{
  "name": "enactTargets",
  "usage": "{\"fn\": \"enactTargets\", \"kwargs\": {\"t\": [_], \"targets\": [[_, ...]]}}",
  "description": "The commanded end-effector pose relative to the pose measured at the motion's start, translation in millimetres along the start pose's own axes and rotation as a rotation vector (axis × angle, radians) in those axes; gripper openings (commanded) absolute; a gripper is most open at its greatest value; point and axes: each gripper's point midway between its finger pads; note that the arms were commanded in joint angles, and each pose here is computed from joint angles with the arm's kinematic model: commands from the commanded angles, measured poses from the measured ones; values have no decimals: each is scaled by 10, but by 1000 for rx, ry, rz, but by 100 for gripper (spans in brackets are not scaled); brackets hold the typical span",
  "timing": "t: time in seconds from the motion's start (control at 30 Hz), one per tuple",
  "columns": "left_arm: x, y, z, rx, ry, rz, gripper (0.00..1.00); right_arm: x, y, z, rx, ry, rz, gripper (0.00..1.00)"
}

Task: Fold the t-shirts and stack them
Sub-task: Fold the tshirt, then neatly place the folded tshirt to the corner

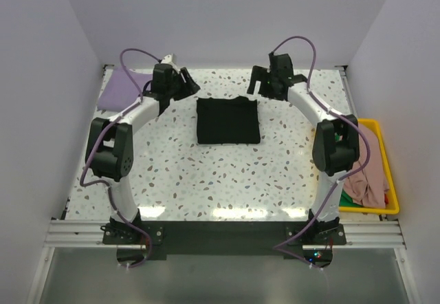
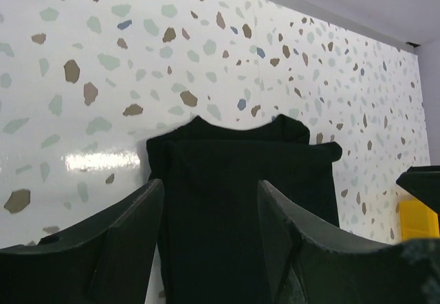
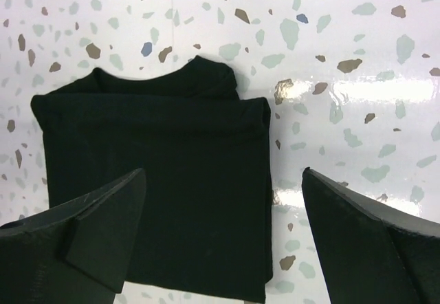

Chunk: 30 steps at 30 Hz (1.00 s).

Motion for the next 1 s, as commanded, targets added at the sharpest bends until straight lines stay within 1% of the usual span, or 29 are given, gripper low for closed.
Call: {"fn": "enactTargets", "kwargs": {"t": [0.0,0.03,0.1,0.17,0.33,0.37,0.43,0.77,0.97], "targets": [[42,197,-39,-1,-41,-8,62,-23,223,119,-28,22,-37,99],[97,226,-52,12,-48,8,64,100,214,79,-16,28,-15,99],[273,280,-18,12,-53,58,67,151,276,72,-22,28,-18,99],[357,316,-43,37,-59,79,70,310,262,-7,-9,25,8,99],[551,351,-66,81,-64,133,71,503,290,-53,1,29,22,99],[632,368,-47,76,-59,167,71,502,297,-63,4,29,18,99],[712,359,-53,88,-57,194,71,528,301,-73,11,34,20,99],[916,317,-11,89,-46,278,71,533,385,-74,16,44,7,99],[1058,245,68,63,-46,325,70,580,403,-69,13,48,15,99]]}}
Point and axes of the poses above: each gripper's point midway between its finger pads, its own y axis back along the fingers, its own z axis along the line the jaws close on, x = y × z, and after that the axes turned 12 degrees about -y, right-handed
